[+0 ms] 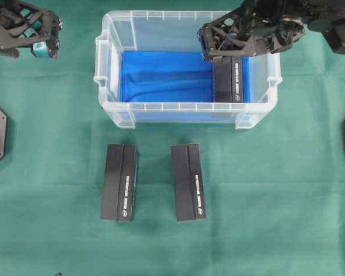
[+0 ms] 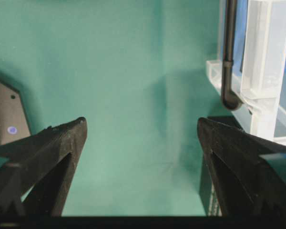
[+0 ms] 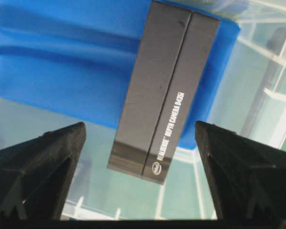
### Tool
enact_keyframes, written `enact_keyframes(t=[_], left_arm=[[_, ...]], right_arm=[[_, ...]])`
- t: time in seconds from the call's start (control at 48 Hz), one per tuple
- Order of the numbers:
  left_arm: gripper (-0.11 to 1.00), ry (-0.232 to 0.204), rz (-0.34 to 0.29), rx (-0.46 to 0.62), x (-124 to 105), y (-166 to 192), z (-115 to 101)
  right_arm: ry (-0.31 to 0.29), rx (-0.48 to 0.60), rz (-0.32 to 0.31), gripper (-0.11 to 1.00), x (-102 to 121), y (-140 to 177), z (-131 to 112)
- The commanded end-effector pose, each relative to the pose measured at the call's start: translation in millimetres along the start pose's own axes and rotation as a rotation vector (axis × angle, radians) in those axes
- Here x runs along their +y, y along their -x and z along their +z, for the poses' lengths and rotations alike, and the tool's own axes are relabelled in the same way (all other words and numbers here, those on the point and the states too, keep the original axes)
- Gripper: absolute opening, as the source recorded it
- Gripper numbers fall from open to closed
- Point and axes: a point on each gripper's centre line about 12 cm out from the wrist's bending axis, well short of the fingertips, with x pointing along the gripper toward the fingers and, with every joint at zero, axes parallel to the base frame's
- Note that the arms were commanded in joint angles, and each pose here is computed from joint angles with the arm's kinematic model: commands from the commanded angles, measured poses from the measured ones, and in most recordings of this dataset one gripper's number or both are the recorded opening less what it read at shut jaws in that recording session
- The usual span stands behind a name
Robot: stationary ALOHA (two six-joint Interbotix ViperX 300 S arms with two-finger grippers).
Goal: Take out the box from the case.
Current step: 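Move the open right gripper over the right black box in the bin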
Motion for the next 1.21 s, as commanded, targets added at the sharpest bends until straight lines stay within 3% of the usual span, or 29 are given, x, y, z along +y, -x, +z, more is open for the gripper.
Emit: enact_keyframes(t=[0.0, 1.189], left_arm=[[0.98, -0.002, -0.017, -0.006, 0.1, 5.8, -0.3], [0.98, -0.003, -0.022, -0.008, -0.9, 5.8, -1.0]], right_arm=[[-0.004, -0.008, 0.026, 0.91, 2.9, 11.6, 1.7], [-0.002, -0.008, 0.015, 0.91, 1.4, 9.3, 1.2]])
